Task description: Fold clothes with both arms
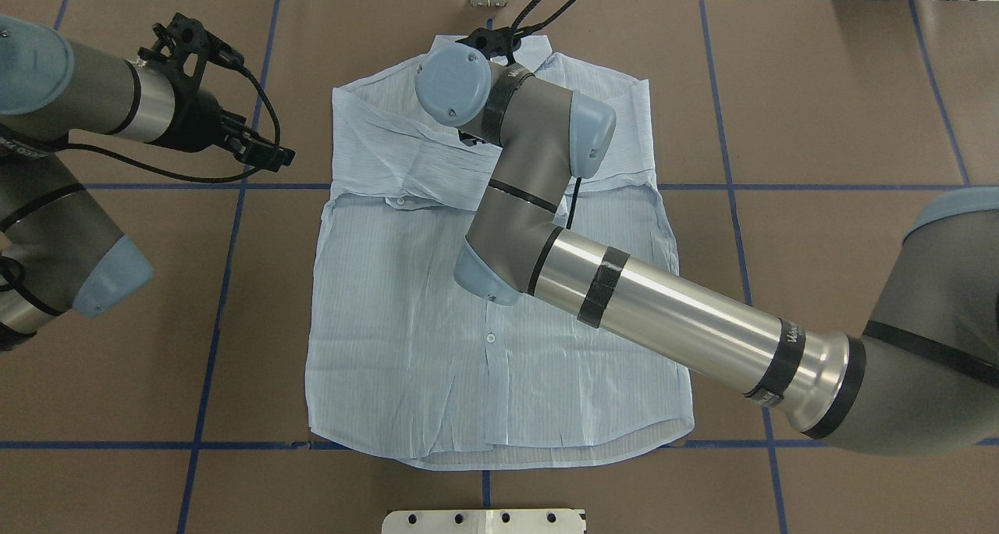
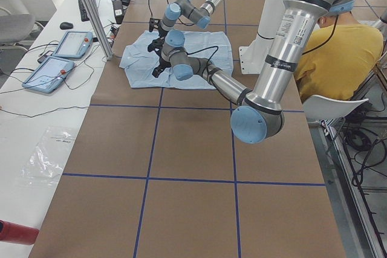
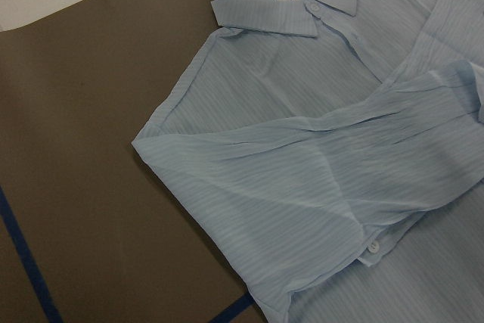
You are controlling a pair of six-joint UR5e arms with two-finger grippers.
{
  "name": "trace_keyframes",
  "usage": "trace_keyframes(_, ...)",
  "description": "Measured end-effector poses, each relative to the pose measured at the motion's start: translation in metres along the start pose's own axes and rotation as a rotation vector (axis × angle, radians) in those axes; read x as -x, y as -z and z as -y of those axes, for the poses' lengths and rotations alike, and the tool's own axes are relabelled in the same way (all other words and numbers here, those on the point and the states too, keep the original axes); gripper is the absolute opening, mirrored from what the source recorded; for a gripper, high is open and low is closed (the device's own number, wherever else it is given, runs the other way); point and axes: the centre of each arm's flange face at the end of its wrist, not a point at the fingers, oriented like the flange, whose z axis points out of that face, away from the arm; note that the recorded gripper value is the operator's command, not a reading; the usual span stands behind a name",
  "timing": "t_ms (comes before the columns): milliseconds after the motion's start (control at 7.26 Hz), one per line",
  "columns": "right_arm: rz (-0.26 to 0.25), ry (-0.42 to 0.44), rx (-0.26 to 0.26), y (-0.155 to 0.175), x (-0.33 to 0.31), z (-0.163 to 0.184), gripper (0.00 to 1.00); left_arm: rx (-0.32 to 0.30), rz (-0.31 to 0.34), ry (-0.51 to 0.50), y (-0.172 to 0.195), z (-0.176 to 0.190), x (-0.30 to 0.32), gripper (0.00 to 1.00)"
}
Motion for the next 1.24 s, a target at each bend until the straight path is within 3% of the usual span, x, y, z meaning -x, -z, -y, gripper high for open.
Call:
trace_keyframes(413, -0.075, 0.116, 0.022, -0.024, 0.006, -0.019, 1.00, 0.000, 0.001, 0.001, 0.000, -0.001, 0.001, 1.00)
trace_keyframes(964, -0.126, 0.175, 0.044, -0.040, 0.000, -0.031, 1.00, 0.003, 0.001, 0.002, -0.001, -0.002, 0.001, 1.00)
trace_keyframes(1239, -0.187, 0.250, 0.076, -0.048, -0.014, -0.032, 1.00, 0.004, 0.001, 0.005, -0.002, -0.003, 0.001, 1.00)
